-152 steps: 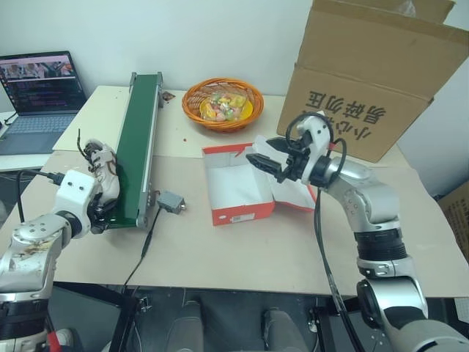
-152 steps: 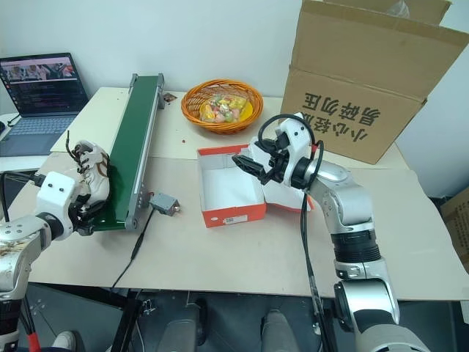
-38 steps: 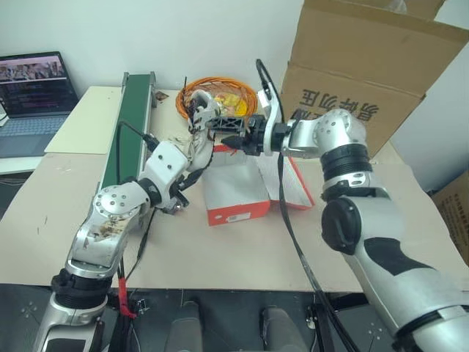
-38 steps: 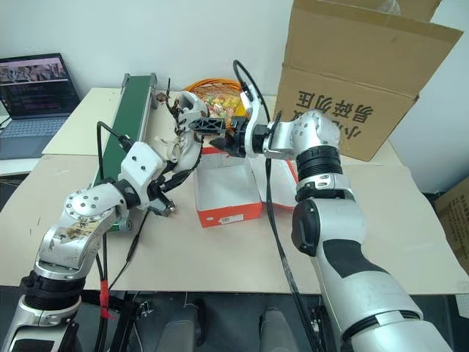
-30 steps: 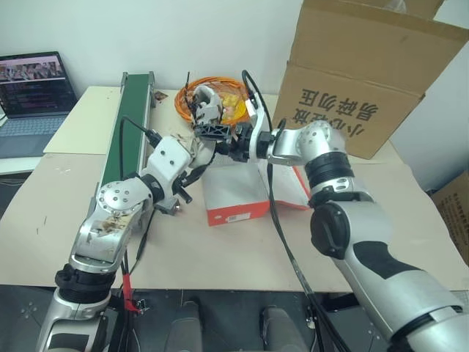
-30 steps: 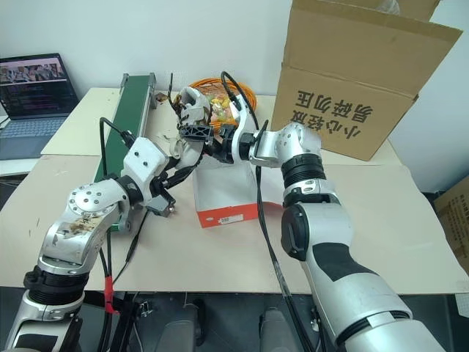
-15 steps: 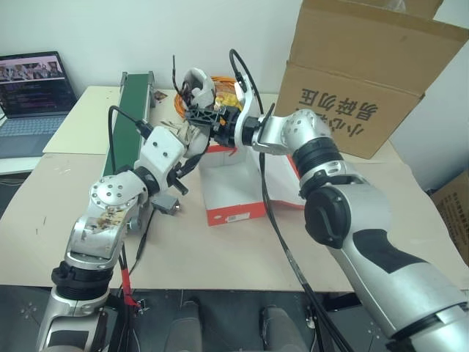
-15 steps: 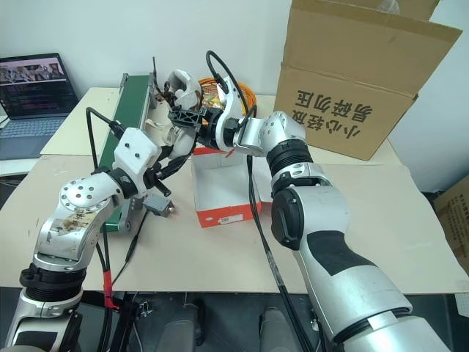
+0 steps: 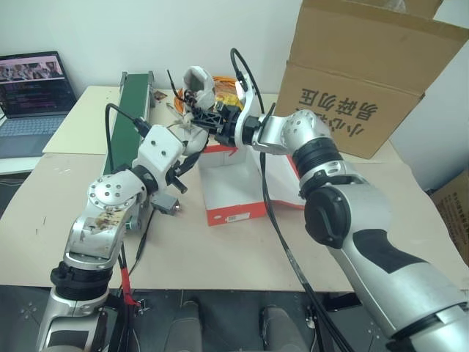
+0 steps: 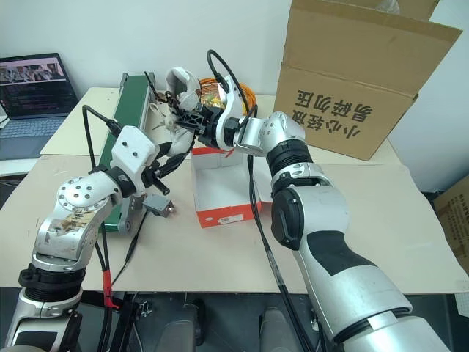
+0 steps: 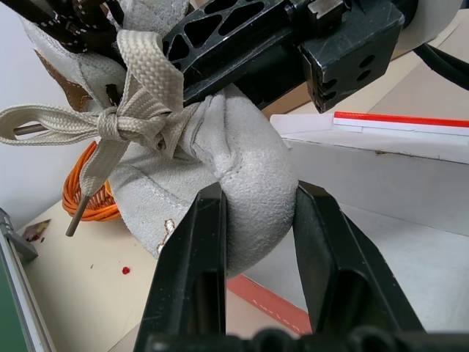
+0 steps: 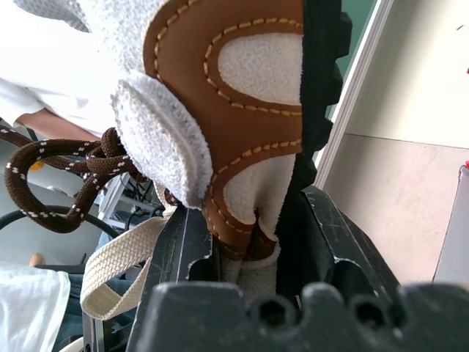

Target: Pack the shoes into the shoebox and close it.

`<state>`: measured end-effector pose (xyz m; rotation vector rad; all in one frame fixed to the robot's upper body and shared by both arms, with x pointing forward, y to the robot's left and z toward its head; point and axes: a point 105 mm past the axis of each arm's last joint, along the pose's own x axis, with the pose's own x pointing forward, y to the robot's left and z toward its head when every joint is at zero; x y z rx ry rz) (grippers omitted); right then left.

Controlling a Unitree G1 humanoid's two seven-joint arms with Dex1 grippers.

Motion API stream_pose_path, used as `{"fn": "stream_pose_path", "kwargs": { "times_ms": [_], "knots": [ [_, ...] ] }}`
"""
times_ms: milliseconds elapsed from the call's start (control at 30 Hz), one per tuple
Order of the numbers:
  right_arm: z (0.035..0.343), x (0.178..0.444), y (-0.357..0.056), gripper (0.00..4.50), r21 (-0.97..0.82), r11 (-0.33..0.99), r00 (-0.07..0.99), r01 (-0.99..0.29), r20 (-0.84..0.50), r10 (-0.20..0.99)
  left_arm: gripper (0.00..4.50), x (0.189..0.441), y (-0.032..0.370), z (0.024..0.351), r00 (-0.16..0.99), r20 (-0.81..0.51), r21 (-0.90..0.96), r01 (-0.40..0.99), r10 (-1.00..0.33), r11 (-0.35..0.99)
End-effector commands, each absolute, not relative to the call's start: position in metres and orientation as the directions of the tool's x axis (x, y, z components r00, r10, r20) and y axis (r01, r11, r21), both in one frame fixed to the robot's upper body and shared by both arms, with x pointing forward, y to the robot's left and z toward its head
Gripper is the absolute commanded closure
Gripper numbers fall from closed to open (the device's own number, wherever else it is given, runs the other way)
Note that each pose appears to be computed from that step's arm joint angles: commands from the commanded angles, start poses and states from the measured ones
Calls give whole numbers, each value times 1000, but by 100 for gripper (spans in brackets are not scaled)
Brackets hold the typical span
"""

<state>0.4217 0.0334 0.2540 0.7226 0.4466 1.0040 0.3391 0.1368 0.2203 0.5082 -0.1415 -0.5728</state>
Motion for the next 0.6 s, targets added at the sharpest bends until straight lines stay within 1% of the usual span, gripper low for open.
{"fn": "stream_pose_path", "kwargs": {
  "times_ms": [33,67,133,167,200,300,333,367,433,467,533,567,600],
  "knots": [
    [299,422,26,347,715,238,485,-657,159,860,357,339,131,221,837,3,508,470,-547,722],
    [299,423,23,347,721,235,490,-652,164,856,357,340,132,221,840,3,509,465,-542,724],
    [301,424,19,350,734,223,498,-642,178,848,267,341,134,223,850,17,510,446,-527,735],
    [303,424,17,350,734,220,501,-642,185,845,243,341,133,222,846,13,516,450,-532,729],
    [304,424,16,350,734,218,503,-643,190,843,209,340,132,222,843,9,520,456,-538,722],
    [305,426,9,350,746,214,525,-631,208,825,91,340,130,224,838,19,520,457,-545,722],
    [305,427,5,350,751,215,536,-624,211,817,63,339,130,227,836,32,511,457,-547,728],
    [303,430,1,350,755,227,556,-615,211,804,63,338,130,230,837,49,503,451,-545,737],
    [294,439,-13,350,735,323,625,-596,173,761,63,337,132,238,839,91,485,434,-537,760],
    [289,447,-26,350,717,396,680,-573,147,719,63,337,134,242,845,110,477,418,-524,773],
    [285,454,-41,350,697,466,732,-545,125,670,63,337,136,245,852,125,468,402,-509,787],
    [283,459,-52,350,657,536,768,-529,103,632,63,337,138,246,857,132,465,391,-498,795],
    [287,464,-73,350,611,608,808,-507,90,582,63,337,143,247,870,140,461,366,-474,808]
  ]
}}
